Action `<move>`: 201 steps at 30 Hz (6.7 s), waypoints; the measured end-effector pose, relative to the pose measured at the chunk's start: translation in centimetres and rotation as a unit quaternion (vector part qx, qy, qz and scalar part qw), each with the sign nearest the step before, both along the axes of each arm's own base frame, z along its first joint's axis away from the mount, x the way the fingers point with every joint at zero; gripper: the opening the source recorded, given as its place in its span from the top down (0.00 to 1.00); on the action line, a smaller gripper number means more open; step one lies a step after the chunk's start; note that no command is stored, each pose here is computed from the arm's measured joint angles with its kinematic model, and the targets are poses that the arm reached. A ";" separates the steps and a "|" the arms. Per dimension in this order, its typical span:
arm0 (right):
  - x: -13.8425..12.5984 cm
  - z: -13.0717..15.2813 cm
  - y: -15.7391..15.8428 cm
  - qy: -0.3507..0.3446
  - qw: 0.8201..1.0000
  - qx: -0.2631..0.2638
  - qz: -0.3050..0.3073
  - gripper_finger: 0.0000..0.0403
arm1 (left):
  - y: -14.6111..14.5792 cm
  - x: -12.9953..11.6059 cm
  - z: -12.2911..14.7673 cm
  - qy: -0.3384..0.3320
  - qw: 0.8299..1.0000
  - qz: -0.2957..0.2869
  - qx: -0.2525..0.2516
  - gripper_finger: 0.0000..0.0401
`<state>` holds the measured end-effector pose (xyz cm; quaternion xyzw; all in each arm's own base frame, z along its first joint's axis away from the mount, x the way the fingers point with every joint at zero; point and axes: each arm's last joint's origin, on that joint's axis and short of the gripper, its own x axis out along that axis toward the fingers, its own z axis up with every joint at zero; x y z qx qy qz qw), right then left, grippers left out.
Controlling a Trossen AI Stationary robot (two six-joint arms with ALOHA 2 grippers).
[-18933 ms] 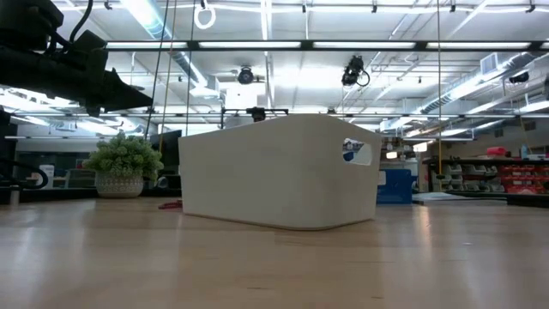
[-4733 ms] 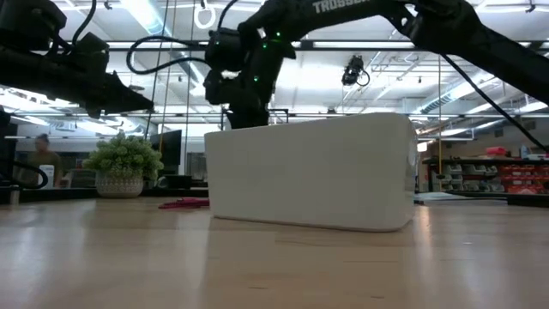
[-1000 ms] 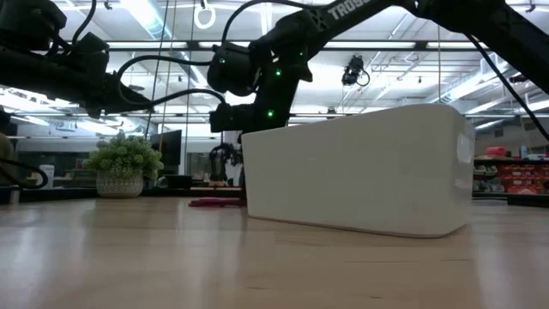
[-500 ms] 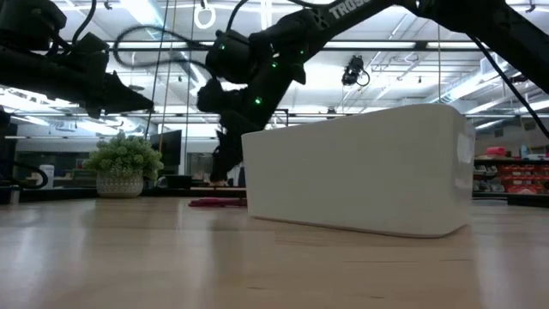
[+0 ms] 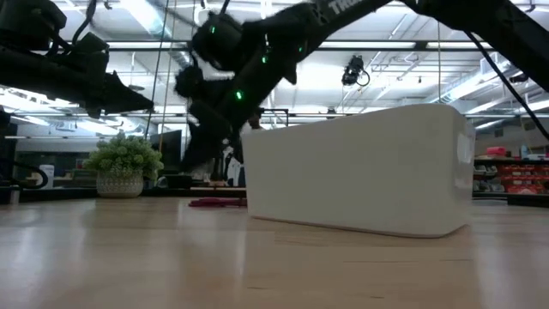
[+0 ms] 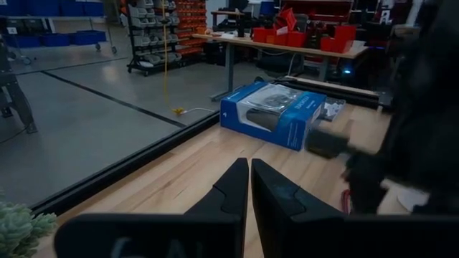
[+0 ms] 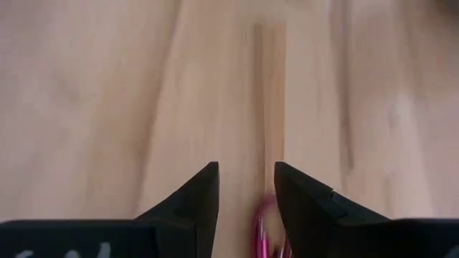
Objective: Pick and place USB-C Cables
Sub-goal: Put the pink and black charger cable into the white bin
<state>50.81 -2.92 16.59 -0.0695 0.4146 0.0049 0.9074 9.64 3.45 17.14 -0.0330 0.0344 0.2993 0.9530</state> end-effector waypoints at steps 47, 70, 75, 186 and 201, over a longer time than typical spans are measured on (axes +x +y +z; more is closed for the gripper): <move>-0.4 3.7 -4.6 0.096 0.995 -0.022 -0.026 1.00 | 0.0 0.0 0.0 0.000 1.000 0.000 0.000 0.94; -1.3 -0.5 -5.4 0.117 0.991 0.063 -0.033 0.64 | 0.0 0.0 0.0 0.000 1.000 0.000 0.000 0.94; -1.7 -2.1 -5.1 0.124 0.991 0.050 -0.033 0.64 | 0.0 0.0 0.0 0.000 1.000 0.000 0.000 0.94; -16.9 3.2 7.7 0.100 0.890 0.290 -0.337 0.95 | 0.0 0.0 0.0 -0.001 1.000 0.000 0.000 0.94; -17.8 1.4 7.6 0.110 0.888 0.282 -0.345 0.81 | 0.0 0.0 0.0 0.000 1.000 0.000 0.000 0.94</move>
